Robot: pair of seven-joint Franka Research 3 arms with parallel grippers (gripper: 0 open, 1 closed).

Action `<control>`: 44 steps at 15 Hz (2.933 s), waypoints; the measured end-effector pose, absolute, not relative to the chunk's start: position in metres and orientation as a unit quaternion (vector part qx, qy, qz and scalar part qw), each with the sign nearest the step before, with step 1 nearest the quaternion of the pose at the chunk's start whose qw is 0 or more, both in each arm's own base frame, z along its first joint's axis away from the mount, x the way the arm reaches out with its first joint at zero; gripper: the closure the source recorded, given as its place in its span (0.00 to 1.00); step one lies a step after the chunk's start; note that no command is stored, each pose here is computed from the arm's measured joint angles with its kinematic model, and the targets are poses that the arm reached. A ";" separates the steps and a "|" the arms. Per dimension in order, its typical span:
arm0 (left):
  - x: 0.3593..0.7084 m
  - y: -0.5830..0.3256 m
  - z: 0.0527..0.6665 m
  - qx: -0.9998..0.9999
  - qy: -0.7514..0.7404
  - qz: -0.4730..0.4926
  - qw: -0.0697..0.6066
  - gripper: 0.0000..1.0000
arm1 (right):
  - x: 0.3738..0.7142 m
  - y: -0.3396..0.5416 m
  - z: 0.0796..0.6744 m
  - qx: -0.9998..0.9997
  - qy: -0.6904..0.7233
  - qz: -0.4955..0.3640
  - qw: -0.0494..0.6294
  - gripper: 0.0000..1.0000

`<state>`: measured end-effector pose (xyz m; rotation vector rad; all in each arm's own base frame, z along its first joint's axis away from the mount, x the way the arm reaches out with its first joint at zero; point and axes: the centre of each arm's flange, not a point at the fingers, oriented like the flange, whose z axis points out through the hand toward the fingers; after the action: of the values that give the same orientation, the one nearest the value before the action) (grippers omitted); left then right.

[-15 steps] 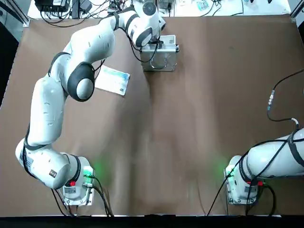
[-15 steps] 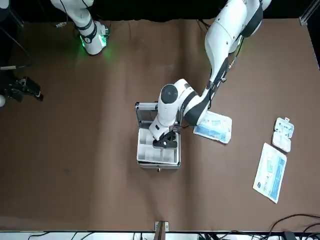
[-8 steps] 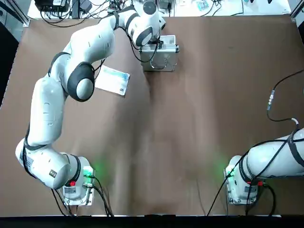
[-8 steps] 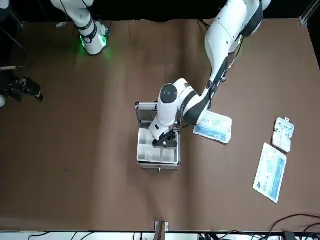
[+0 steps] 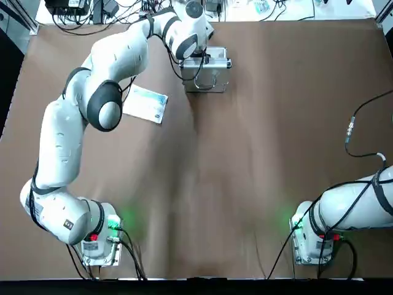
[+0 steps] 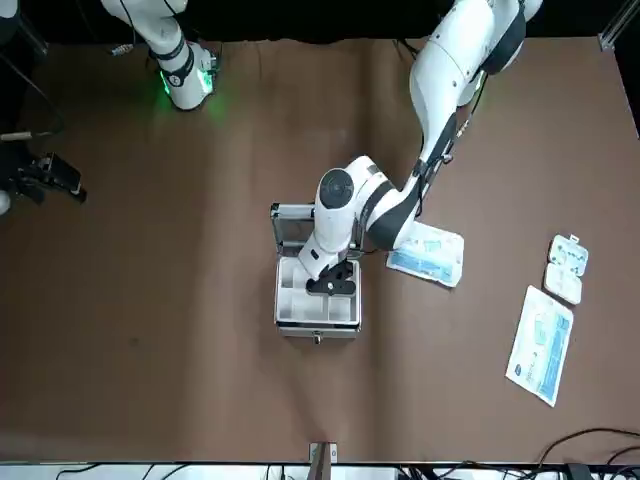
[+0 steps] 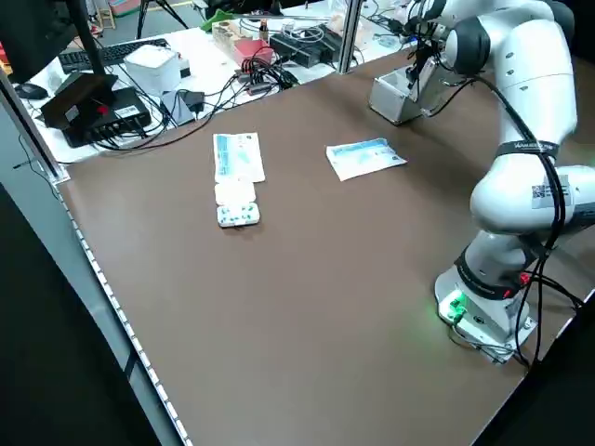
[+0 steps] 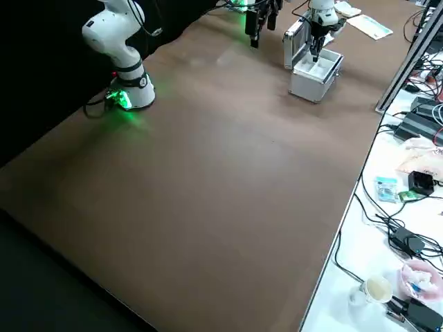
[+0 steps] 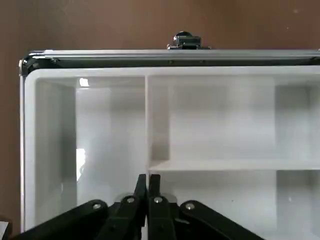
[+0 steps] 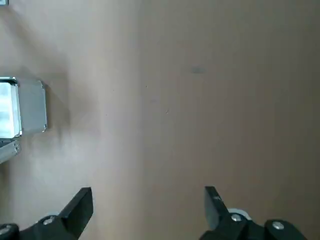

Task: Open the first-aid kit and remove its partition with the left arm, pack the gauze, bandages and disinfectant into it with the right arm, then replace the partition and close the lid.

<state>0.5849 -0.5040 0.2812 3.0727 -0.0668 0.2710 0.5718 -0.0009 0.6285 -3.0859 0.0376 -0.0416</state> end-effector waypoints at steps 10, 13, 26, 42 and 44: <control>0.587 -0.503 0.282 0.995 -0.021 0.094 0.033 0.96 | 0.572 -0.001 0.629 -0.999 0.012 -0.013 0.028 0.01; 0.590 -0.502 0.282 0.994 -0.019 0.099 0.036 0.96 | 0.572 -0.001 0.629 -0.999 0.012 -0.013 0.028 0.01; 0.590 -0.502 0.270 0.994 -0.020 0.098 0.036 0.96 | 0.572 -0.001 0.629 -0.999 0.012 -0.013 0.028 0.01; 0.597 -0.499 0.291 0.993 -0.008 0.106 0.047 0.62 | 0.572 0.000 0.628 -0.999 0.012 -0.013 0.028 0.01; 0.603 -0.493 0.312 0.992 0.015 0.100 0.069 0.62 | 0.572 0.000 0.628 -0.999 0.011 -0.013 0.028 0.01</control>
<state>0.6030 -0.4928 0.3124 2.9877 0.0453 0.3006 0.5718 -0.0002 0.6285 -3.0859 0.0349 -0.0414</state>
